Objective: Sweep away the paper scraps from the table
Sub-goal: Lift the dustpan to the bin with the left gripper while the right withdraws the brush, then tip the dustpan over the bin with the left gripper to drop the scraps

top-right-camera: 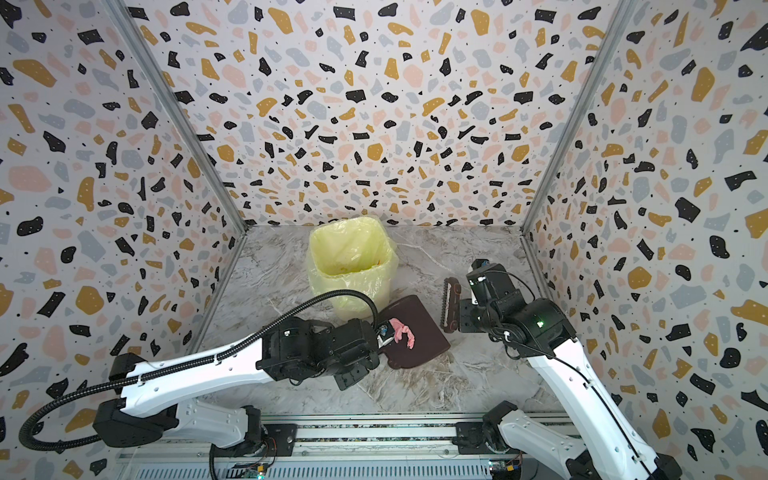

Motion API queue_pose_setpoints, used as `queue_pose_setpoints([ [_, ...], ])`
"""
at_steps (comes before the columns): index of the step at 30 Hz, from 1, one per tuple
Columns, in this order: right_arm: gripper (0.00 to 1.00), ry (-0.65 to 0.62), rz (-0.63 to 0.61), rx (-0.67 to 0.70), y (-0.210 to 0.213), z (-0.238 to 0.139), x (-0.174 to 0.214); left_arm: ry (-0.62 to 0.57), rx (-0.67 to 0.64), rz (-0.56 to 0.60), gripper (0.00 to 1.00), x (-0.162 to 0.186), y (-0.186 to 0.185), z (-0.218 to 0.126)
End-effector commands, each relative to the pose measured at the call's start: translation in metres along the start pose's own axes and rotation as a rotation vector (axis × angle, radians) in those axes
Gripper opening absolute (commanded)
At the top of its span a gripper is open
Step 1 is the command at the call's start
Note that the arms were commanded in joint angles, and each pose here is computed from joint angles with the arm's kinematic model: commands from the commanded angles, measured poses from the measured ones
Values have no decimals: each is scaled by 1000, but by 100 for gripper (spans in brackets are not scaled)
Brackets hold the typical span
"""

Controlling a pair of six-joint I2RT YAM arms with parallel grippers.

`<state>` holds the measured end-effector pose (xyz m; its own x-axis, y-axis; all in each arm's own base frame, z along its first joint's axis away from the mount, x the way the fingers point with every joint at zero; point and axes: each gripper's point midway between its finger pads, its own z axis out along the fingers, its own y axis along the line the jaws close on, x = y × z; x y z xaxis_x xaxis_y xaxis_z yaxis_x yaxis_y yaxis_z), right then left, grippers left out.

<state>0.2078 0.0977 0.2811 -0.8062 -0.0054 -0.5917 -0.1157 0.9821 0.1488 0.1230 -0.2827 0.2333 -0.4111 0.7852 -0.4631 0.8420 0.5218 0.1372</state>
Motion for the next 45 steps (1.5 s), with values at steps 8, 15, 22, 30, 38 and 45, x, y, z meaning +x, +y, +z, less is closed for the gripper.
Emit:
queue_pose_setpoints([
  [8,0,-34,-7,-50,3,0,-8,-38,-99,-15,0,-8,28,-48],
  [15,0,-37,-11,-62,3,4,-8,-66,-177,-83,0,-10,59,-59],
  [22,0,-40,-18,-77,1,10,-11,-85,-223,-173,0,-15,93,-72],
  [30,0,-44,-24,-83,-5,12,-17,-106,-317,-277,0,-17,142,-89],
  [38,0,-19,-37,-100,-4,16,-20,-104,-444,-387,0,1,191,-100],
  [45,0,9,-60,-116,0,16,-27,-58,-556,-439,0,18,232,-99],
])
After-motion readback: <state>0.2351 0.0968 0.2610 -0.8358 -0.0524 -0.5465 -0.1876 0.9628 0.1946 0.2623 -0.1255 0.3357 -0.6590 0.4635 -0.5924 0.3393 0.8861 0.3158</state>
